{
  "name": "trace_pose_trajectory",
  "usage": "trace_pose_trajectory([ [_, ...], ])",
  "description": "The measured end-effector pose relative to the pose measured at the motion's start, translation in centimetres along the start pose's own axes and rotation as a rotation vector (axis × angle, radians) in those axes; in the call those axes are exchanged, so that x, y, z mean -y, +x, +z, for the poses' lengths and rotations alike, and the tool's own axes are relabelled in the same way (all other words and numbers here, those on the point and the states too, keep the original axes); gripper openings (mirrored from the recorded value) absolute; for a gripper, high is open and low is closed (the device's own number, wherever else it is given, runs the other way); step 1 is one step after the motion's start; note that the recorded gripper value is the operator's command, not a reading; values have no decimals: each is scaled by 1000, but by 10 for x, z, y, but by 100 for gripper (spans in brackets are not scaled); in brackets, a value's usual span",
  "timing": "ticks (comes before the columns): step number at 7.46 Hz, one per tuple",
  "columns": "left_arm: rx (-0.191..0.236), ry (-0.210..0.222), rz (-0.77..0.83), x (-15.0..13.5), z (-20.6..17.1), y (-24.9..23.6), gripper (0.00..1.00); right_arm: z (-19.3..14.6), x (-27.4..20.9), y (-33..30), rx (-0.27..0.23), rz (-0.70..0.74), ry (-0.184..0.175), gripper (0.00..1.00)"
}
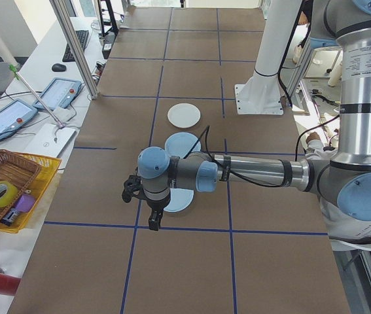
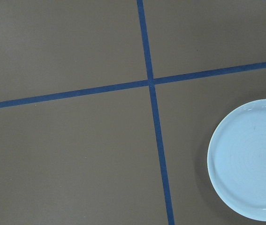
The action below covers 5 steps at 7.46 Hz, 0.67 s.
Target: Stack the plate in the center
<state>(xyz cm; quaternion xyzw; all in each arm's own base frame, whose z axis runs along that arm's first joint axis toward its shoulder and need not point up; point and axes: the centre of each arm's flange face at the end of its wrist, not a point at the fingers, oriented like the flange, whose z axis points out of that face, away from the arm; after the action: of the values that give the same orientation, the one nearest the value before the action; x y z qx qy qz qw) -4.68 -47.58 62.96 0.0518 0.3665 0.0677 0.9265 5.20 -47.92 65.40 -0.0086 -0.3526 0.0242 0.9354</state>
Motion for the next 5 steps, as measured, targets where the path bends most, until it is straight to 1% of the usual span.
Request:
trace_pose_trajectory([
  [1,-4,-1,-8,4,17,5,100,0,0,0,0,-1,0,100],
  [2,-12,11,-32,9,45,10,100,0,0,0,0,-1,0,100],
  [4,-47,50,-82,12,99,27,100,0,0,0,0,0,0,100],
  [5,-64,47,-101,14,114,41,100,0,0,0,0,0,0,100],
])
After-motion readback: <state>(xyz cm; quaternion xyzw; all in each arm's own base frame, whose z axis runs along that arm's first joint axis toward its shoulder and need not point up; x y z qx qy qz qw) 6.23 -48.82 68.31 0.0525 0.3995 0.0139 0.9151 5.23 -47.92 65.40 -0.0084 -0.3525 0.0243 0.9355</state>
